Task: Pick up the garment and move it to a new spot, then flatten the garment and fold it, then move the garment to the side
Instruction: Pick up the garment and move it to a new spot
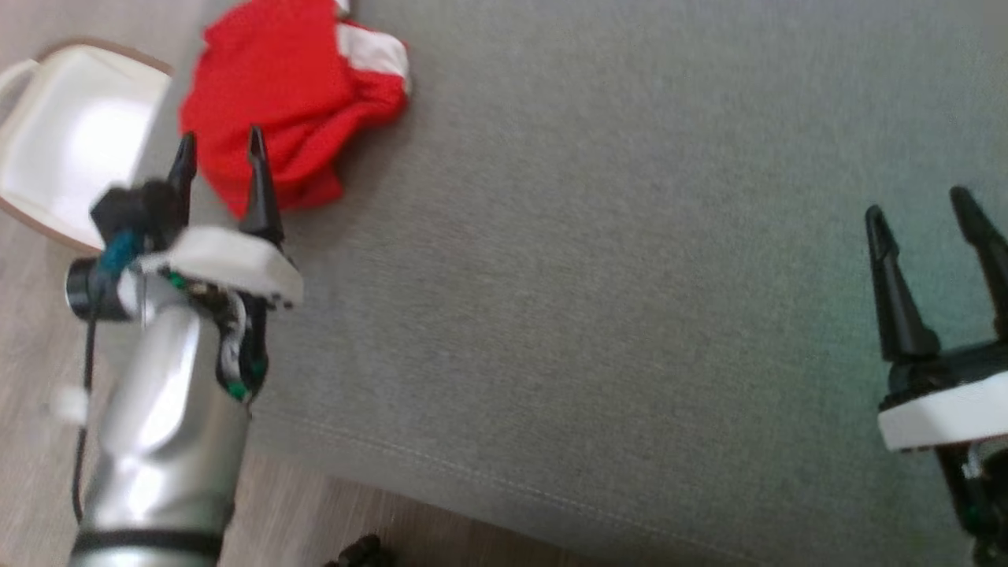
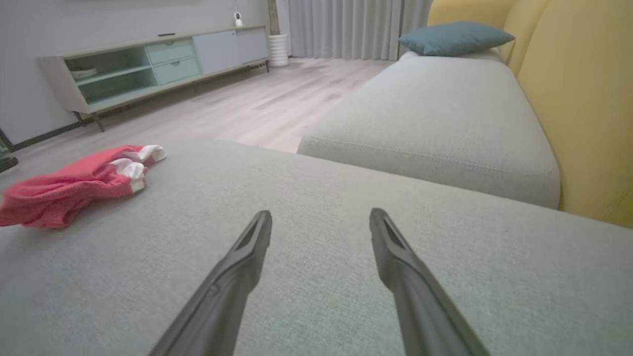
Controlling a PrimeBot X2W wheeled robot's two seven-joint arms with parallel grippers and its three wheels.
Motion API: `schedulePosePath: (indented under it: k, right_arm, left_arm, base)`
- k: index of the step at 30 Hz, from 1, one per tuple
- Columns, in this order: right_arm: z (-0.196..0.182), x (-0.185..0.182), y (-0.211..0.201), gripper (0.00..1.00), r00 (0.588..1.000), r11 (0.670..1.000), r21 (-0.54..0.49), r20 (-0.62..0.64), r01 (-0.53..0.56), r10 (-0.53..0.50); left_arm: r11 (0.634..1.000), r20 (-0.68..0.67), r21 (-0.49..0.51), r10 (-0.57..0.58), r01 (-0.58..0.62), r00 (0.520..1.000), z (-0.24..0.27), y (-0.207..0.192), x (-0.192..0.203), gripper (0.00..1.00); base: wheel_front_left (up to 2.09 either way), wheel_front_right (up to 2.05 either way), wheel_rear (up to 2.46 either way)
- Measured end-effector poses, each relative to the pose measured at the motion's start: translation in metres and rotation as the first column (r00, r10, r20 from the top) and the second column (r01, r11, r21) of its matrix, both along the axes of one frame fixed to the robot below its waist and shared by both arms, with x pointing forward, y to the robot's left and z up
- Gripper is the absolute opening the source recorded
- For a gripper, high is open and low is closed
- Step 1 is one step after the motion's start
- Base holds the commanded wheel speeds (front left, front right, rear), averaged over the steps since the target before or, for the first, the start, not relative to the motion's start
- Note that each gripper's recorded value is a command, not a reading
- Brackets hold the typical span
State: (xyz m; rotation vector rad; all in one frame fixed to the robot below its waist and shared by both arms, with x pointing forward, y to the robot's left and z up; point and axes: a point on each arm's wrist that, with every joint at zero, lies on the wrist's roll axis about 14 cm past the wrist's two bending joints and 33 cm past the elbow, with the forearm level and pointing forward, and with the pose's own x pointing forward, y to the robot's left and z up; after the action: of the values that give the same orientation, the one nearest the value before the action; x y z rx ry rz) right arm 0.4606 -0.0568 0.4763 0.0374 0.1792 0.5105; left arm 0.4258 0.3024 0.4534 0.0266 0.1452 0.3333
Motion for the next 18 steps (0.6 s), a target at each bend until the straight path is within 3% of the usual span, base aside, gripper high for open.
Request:
schedulePosePath:
  k: [7, 12, 14, 15, 18]
  right_arm:
    - [-0.030, 0.014, -0.021, 1.00, 0.997, 0.999, -0.019, -0.058, 0.044, -0.045]
    - [-0.038, 0.015, -0.032, 1.00, 0.995, 0.997, -0.035, -0.074, 0.071, -0.073]
    - [-0.038, 0.015, -0.033, 1.00, 0.994, 0.997, -0.037, -0.075, 0.074, -0.077]
    - [-0.038, 0.015, -0.034, 1.00, 0.994, 0.996, -0.039, -0.076, 0.076, -0.079]
    - [-0.032, 0.014, -0.037, 1.00, 0.994, 0.996, -0.034, -0.056, 0.088, -0.089]
  left_arm:
    - [0.995, -0.312, -0.103, -0.040, 0.008, 0.949, -0.082, -0.001, 0.029, 1.00]
    - [0.990, -0.434, -0.142, -0.067, 0.005, 0.898, -0.105, 0.002, 0.038, 1.00]
    - [0.989, -0.438, -0.147, -0.073, 0.008, 0.896, -0.104, 0.003, 0.041, 0.39]
    - [0.989, -0.436, -0.145, -0.075, 0.012, 0.897, -0.102, 0.003, 0.043, 0.00]
    - [0.993, -0.397, -0.119, -0.059, 0.013, 0.916, -0.092, 0.009, 0.043, 0.00]
  base:
    - [0.00, 0.00, 0.00]
    - [0.00, 0.00, 0.00]
    - [0.00, 0.00, 0.00]
    - [0.00, 0.00, 0.00]
    - [0.00, 0.00, 0.00]
